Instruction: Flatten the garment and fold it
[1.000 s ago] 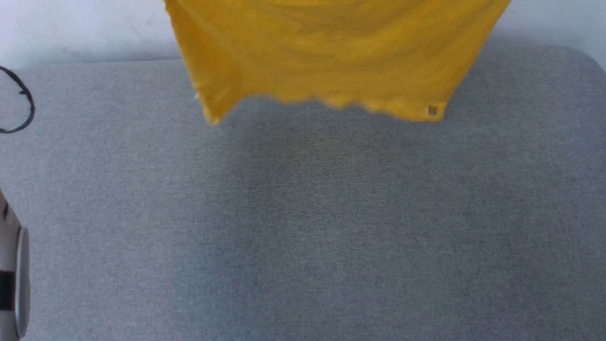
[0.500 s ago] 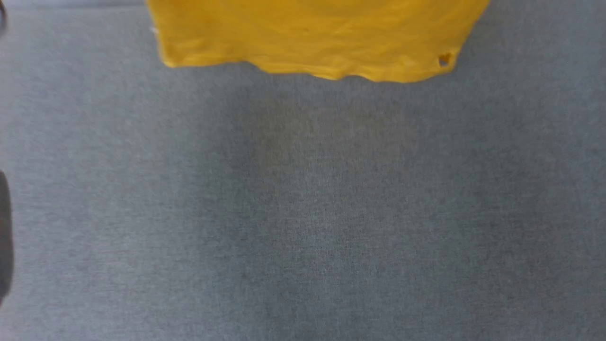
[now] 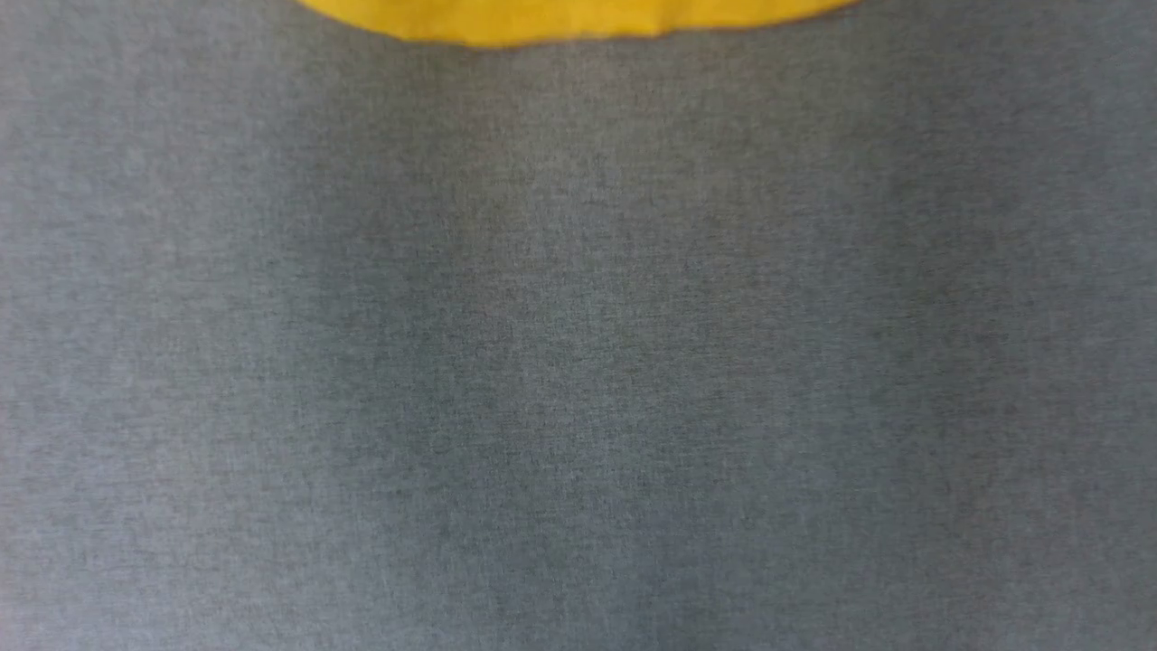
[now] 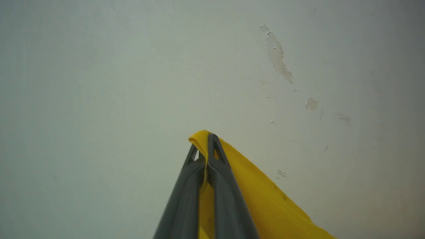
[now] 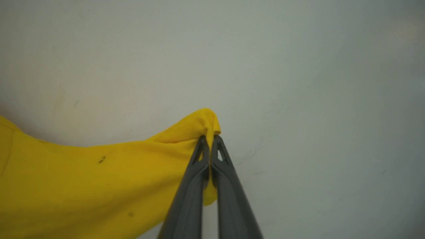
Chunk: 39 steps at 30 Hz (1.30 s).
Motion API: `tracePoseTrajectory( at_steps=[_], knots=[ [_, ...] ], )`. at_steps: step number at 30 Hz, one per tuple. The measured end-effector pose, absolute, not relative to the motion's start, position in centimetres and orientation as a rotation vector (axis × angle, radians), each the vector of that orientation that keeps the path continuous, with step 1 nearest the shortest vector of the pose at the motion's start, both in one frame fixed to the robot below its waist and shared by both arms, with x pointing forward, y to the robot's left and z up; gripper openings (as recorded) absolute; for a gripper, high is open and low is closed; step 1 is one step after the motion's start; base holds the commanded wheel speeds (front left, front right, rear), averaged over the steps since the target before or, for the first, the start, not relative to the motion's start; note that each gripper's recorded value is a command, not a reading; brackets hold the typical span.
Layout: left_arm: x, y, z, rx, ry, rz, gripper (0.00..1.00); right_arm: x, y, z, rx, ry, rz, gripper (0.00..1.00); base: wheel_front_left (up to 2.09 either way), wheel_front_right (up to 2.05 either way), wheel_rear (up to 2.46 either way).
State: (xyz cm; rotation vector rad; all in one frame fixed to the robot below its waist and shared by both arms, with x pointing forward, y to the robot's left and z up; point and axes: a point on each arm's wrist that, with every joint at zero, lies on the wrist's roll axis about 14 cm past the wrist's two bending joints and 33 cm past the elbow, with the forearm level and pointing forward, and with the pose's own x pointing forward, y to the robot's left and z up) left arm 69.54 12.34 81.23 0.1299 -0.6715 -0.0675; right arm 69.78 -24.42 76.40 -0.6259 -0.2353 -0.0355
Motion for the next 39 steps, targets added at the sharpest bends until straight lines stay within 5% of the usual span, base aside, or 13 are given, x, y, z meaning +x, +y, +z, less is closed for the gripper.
tracePoseTrajectory(
  at_steps=[7,20,29,39],
  knots=[
    [70.5,14.2,80.6,0.089,-0.774,-0.016,0.00,72.2,-24.0,74.3,-0.715,-0.267,-0.013,0.00,0.00,0.00,0.00],
    [72.4,15.7,70.0,0.050,-0.618,-0.112,0.00,74.2,-20.7,66.1,-0.707,-0.254,0.171,0.00,0.00,0.00,0.00],
    [66.5,14.8,66.6,0.005,-0.540,-0.217,0.00,68.4,-20.8,64.3,-0.567,-0.256,0.281,0.00,0.00,0.00,0.00],
    [56.3,15.0,61.8,-0.072,-0.383,-0.231,0.00,58.0,-21.8,61.1,-0.306,-0.161,0.288,0.00,0.00,0.00,0.00]
  ],
)
